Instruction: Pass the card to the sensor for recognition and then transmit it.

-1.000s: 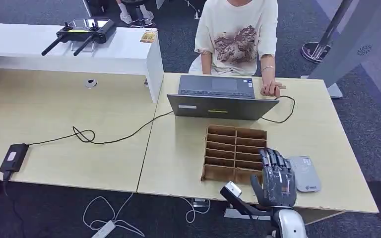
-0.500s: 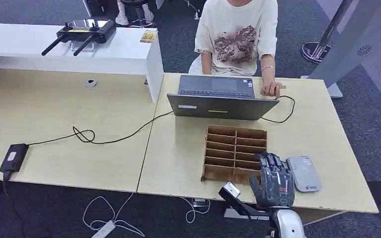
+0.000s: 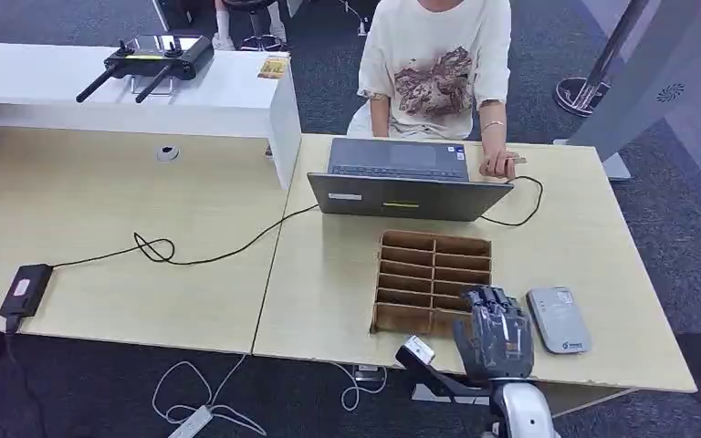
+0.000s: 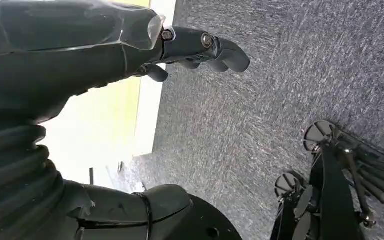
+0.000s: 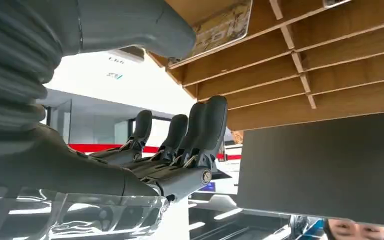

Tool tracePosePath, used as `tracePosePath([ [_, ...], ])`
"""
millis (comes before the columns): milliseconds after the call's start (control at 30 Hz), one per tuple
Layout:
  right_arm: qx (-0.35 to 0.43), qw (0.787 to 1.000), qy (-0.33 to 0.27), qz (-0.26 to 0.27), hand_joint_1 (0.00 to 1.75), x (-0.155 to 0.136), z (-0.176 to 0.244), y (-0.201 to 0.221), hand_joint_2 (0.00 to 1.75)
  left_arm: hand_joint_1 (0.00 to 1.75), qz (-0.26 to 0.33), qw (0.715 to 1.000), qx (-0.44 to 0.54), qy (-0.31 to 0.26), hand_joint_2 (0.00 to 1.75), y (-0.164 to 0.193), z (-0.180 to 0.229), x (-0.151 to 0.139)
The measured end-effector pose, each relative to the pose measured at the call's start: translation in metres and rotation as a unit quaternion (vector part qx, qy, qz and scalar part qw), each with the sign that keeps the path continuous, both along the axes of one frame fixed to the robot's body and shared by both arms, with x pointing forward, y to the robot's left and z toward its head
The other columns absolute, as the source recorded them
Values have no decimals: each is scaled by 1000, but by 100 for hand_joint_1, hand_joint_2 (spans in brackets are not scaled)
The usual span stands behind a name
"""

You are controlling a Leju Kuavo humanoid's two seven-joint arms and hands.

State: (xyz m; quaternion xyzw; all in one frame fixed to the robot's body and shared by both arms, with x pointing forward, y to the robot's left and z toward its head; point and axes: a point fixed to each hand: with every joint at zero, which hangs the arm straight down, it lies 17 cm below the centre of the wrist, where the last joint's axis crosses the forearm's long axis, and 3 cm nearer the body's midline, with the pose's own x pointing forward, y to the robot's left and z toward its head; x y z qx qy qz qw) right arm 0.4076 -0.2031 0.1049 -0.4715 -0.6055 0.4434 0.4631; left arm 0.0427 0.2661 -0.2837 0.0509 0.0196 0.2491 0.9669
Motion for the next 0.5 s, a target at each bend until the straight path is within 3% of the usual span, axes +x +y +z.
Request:
tracePosePath([
  [100, -1, 1000, 3, 0, 86, 0, -2, 0, 175, 0, -1, 1000, 0, -1, 175, 1, 0, 0],
  [233, -3, 1000, 9, 2, 86, 0, -7, 1, 175, 0, -2, 1000, 0, -1, 175, 2, 0, 0],
  [333, -3, 1000, 13, 3, 98, 1, -9, 3, 175, 0, -2, 1000, 0, -1, 175, 2, 0, 1],
  [367, -3, 1000, 14, 4, 89, 1, -9, 4, 175, 0, -2, 1000, 0, -1, 175, 2, 0, 1],
  [433, -4, 1000, 15, 6, 87, 1, -11, 5, 175, 0, -2, 1000, 0, -1, 175, 2, 0, 0],
  [500, -4, 1000, 16, 7, 70, 1, -12, 6, 175, 0, -2, 1000, 0, -1, 175, 2, 0, 0],
])
